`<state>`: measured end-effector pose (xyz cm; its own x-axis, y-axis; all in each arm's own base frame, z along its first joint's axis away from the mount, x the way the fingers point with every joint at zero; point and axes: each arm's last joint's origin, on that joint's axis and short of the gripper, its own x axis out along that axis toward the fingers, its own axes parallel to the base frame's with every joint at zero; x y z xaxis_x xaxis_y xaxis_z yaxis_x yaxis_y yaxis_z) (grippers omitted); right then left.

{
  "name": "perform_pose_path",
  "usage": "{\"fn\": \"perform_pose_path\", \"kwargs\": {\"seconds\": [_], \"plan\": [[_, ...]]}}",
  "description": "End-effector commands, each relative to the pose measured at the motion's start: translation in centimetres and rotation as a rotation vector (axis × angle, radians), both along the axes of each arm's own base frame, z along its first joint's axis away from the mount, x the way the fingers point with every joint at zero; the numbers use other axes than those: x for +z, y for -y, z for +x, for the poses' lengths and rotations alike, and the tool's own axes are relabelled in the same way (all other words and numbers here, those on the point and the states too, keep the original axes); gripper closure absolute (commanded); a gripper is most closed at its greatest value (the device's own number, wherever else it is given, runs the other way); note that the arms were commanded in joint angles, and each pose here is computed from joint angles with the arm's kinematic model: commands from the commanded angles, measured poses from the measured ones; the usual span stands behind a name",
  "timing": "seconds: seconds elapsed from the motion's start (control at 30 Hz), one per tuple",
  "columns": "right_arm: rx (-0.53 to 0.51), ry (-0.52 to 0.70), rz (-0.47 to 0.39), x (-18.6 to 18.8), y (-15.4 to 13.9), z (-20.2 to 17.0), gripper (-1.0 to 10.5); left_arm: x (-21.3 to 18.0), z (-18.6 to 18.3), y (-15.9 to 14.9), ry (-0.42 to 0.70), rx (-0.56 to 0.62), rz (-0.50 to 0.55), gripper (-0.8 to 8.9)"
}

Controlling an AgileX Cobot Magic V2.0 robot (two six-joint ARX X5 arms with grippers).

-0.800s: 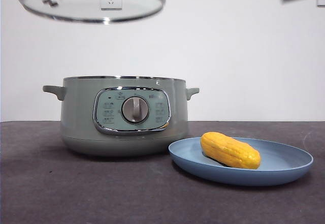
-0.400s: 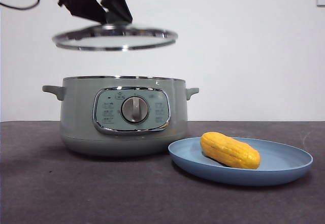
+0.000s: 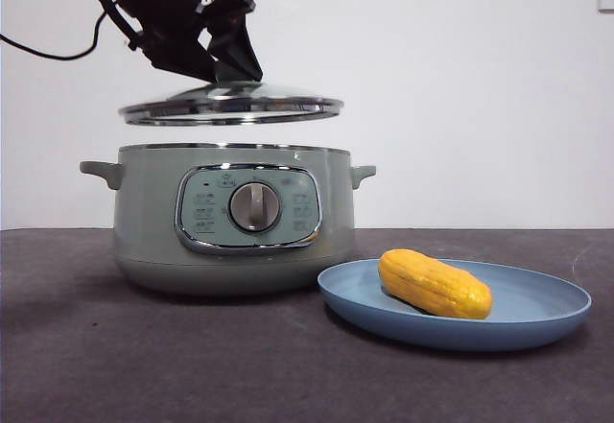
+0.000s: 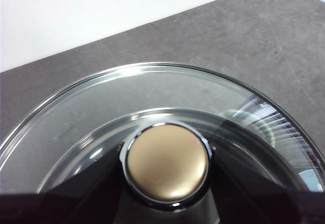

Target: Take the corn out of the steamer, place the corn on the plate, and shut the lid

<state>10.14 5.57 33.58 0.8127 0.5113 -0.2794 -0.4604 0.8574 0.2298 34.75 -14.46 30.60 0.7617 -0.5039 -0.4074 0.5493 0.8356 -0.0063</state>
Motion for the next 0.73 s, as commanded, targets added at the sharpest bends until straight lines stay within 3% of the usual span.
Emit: {"fn": "perform_pose_path", "kwargs": {"seconds": [0.03, 0.73], "plan": [[-0.001, 0.004, -0.009, -0.2, 0.0, 0.1, 4.4, 0.1, 0.4, 0.3, 0.031, -0.003, -0.017, 8.22], [0.001, -0.004, -0.016, -0.3, -0.1, 0.2, 4.4, -2.5, 0.7, 1.5, -0.072, -0.005, 0.04, 8.22]]}}
